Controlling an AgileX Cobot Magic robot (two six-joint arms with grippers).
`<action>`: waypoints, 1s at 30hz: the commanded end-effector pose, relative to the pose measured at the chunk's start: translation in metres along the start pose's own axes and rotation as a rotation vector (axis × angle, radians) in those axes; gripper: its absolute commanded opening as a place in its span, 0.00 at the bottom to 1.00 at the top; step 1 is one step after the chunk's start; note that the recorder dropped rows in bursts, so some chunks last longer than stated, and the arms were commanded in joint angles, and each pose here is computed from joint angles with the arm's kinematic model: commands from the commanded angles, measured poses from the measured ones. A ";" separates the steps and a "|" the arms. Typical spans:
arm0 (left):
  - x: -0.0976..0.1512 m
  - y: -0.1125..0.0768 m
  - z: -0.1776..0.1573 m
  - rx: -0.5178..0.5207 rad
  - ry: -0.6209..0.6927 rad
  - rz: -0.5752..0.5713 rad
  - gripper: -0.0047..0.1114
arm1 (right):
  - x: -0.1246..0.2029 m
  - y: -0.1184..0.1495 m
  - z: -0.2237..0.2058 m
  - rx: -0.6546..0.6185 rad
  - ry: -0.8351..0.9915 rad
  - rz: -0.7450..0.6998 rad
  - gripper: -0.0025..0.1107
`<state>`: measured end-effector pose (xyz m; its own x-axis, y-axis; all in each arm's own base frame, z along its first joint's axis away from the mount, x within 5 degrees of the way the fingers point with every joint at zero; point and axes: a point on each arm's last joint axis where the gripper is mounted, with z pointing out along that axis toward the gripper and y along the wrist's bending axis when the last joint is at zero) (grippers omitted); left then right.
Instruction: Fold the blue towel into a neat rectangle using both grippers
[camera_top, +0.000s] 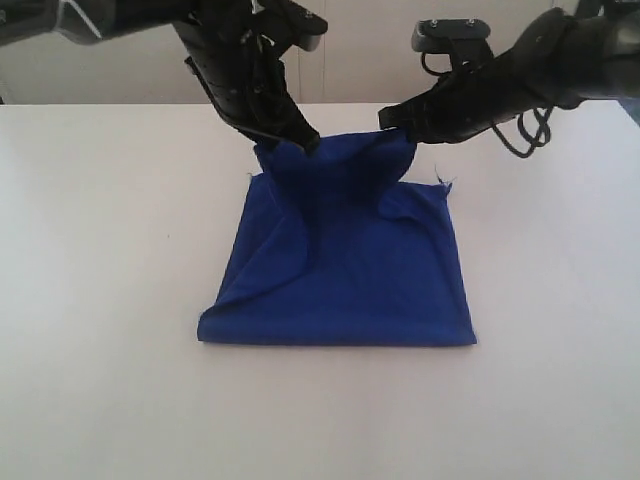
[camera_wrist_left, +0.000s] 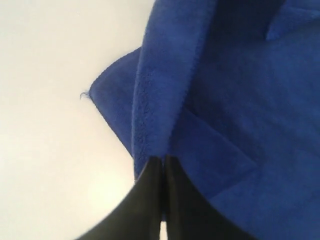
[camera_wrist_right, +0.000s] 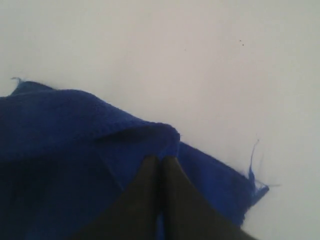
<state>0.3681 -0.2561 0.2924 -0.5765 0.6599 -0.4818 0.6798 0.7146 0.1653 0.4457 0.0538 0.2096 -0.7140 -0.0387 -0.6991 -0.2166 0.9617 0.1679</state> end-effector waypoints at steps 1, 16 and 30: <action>0.015 -0.005 -0.030 0.058 0.006 -0.041 0.04 | 0.009 0.006 -0.043 0.007 0.005 -0.026 0.02; 0.099 -0.068 -0.127 0.198 -0.116 0.076 0.04 | 0.059 0.051 -0.197 -0.100 -0.023 -0.090 0.02; 0.168 -0.124 -0.214 0.404 -0.276 0.125 0.04 | 0.130 0.096 -0.332 -0.245 -0.147 -0.127 0.02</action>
<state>0.1056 -0.1909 0.3741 -0.3558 0.6154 -0.7033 0.8847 0.4644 -0.0412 0.1344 0.0504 0.3640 -0.5619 -0.0973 -0.8215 -0.4465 0.8717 0.2021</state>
